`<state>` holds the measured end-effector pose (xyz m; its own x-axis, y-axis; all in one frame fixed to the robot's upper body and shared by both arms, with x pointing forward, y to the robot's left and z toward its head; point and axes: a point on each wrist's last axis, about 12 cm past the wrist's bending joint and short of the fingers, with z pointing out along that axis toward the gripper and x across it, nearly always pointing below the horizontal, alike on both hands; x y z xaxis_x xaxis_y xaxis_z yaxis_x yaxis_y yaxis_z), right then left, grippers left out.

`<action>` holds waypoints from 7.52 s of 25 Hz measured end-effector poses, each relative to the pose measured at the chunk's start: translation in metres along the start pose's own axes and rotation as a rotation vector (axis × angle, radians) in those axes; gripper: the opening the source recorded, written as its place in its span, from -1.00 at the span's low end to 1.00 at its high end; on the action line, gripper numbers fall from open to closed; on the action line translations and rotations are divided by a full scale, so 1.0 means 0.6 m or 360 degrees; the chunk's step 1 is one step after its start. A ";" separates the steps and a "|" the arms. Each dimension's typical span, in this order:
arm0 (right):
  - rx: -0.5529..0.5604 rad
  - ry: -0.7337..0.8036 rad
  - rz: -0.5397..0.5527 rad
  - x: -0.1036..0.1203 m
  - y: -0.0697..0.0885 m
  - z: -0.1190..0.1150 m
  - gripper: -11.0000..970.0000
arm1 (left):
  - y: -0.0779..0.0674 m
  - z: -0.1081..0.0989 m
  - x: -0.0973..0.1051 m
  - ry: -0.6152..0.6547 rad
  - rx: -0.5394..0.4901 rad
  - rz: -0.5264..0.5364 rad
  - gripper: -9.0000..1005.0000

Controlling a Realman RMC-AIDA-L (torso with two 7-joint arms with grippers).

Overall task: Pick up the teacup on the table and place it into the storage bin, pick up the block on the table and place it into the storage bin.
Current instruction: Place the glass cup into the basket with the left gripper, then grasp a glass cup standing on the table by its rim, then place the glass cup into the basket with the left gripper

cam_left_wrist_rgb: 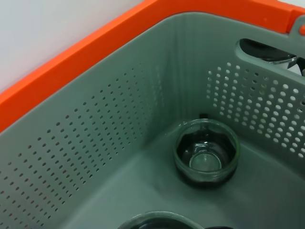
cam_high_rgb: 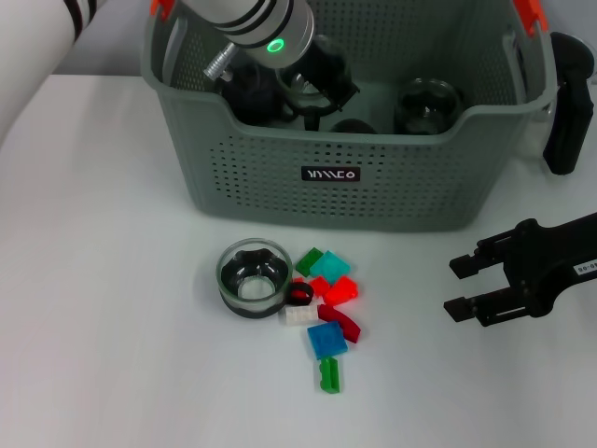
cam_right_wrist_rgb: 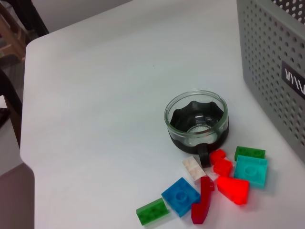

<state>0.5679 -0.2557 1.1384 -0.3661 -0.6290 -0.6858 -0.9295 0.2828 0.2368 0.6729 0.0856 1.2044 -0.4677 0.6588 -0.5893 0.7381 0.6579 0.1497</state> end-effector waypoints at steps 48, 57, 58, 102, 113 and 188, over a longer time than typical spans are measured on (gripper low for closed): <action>0.0017 -0.0017 0.0021 -0.010 -0.011 0.002 0.36 | -0.083 -0.269 0.129 -0.0168 0.0442 0.0284 0.66; -0.0111 0.0014 0.0065 -0.007 0.001 0.010 0.36 | -0.092 -0.217 0.180 0.0061 0.0573 0.0375 0.65; -0.0126 0.0016 0.0069 -0.007 0.004 0.010 0.36 | -0.090 -0.209 0.185 0.0079 0.0593 0.0387 0.65; -0.0241 0.0056 0.0227 -0.024 0.016 0.056 0.36 | -0.108 -0.036 0.208 0.0479 0.0431 0.1007 0.59; -0.0226 0.0063 0.0230 -0.022 0.014 0.057 0.36 | -0.115 -0.024 0.212 0.0506 0.0434 0.0985 0.57; -0.0179 0.0060 0.0201 -0.017 0.006 0.052 0.36 | -0.108 -0.098 0.161 0.0332 0.0495 0.0563 -0.88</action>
<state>0.5698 -0.2256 1.1245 -0.4795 -0.6207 -0.6203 -0.8745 0.2799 0.3960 0.5513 0.1280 1.1842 -0.2270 0.9010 -0.3698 0.9636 0.2629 0.0492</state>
